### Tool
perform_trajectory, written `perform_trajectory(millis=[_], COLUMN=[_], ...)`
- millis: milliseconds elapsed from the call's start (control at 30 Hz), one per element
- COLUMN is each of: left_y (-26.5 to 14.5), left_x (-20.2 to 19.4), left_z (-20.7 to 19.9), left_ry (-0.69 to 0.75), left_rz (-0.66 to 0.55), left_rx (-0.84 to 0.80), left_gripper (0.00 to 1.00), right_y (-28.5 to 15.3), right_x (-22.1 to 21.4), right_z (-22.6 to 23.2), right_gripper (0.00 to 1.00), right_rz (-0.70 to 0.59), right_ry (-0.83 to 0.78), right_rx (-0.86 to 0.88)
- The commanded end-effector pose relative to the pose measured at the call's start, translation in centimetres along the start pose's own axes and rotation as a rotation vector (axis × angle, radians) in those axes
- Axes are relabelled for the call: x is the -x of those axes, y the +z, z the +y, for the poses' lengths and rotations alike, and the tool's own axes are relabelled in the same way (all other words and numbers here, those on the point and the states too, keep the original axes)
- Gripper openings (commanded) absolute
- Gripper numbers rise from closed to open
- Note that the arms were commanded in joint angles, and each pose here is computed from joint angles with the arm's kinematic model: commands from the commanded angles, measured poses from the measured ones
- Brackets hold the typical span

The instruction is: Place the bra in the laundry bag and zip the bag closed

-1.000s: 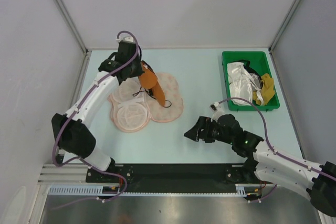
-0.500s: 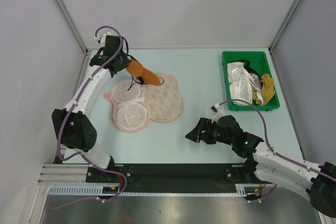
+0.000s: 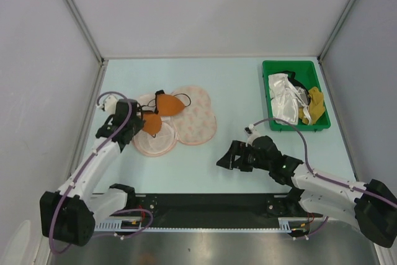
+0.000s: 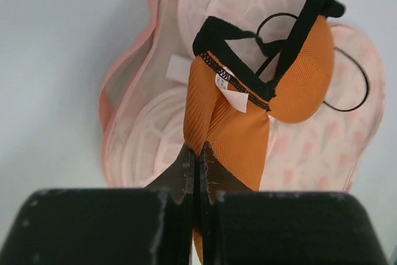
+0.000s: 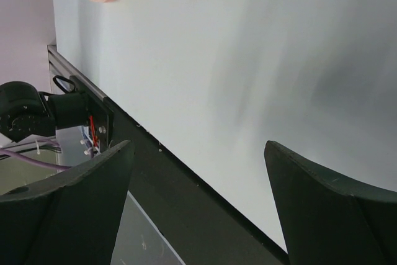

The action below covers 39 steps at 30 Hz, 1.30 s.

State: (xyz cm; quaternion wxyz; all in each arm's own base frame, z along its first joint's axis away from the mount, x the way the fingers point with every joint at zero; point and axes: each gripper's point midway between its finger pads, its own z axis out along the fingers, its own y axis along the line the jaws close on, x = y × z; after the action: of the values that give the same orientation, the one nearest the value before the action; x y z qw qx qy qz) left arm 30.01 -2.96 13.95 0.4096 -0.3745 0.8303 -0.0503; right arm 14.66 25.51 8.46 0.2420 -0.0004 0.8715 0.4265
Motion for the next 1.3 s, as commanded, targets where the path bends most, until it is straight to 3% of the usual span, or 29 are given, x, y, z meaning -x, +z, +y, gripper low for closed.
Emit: perform_trajectory(millis=[0,33,67,100,167,200,300,433,500,733,767,800,867,900,1000,1267], left_y=[-0.6,-0.8,-1.1,-1.4,-2.2,-2.6,-4.7,-7.3,-7.2,-0.8,-0.3,2.6,4.6,6.8,9.2,13.2], left_x=[-2.2,-3.0,-4.1,-5.0,-6.6,-7.3,-6.4,-3.6,-2.5,-0.2,1.8,0.4,1.8,0.6,1.1,-1.4], left_z=[0.1,0.1,-0.1,0.1,-0.4,-0.5,-1.3,-4.6,-6.4,-11.9,-13.1,-12.5,-13.5,-12.6,-11.9,-9.7], left_ry=[-0.110,-0.115,-0.103,-0.097,-0.072,-0.047,0.045,0.268,0.325,0.623,0.628,0.639,0.636,0.630,0.616,0.612], left_rz=[0.013,0.029,0.059,0.077,0.132,0.156,0.151,0.052,0.095,0.263,0.234,0.317,0.337,0.404,0.432,0.529], left_rx=[-0.084,-0.092,-0.115,-0.131,-0.184,-0.213,-0.305,-0.525,-0.568,-0.605,-0.603,-0.554,-0.563,-0.526,-0.472,-0.409], left_gripper=[0.01,0.08,0.22,0.60,0.80,0.97,0.98,0.97,0.95,0.92,0.92,0.90,0.86,0.79,0.72,0.75], right_y=[0.9,1.1,1.3,1.5,2.2,2.4,3.1,3.6,3.7,3.0,2.9,2.6,2.3,2.0,1.7,3.7], right_x=[0.6,0.6,0.7,0.8,0.7,0.9,1.0,0.9,0.7,0.5,0.4,0.5,0.5,0.7,0.7,1.5], right_z=[1.4,1.7,1.8,1.9,1.9,2.3,2.7,3.0,3.0,2.8,2.7,2.7,2.5,2.5,2.1,2.5], right_gripper=[0.91,0.91,0.91,0.91,0.91,0.91,0.91,0.91,0.91,0.91,0.91,0.91,0.91,0.91,0.91,0.91], right_rz=[-0.004,-0.004,-0.004,-0.001,0.011,0.012,0.026,0.042,0.051,0.054,0.054,0.047,0.041,0.033,0.024,0.021], right_ry=[-0.007,-0.010,-0.010,-0.010,-0.011,-0.014,-0.015,-0.022,-0.023,-0.023,-0.025,-0.025,-0.031,-0.032,-0.037,-0.084], right_rx=[0.059,0.069,0.071,0.073,0.077,0.085,0.091,0.100,0.100,0.083,0.081,0.080,0.072,0.071,0.063,0.072])
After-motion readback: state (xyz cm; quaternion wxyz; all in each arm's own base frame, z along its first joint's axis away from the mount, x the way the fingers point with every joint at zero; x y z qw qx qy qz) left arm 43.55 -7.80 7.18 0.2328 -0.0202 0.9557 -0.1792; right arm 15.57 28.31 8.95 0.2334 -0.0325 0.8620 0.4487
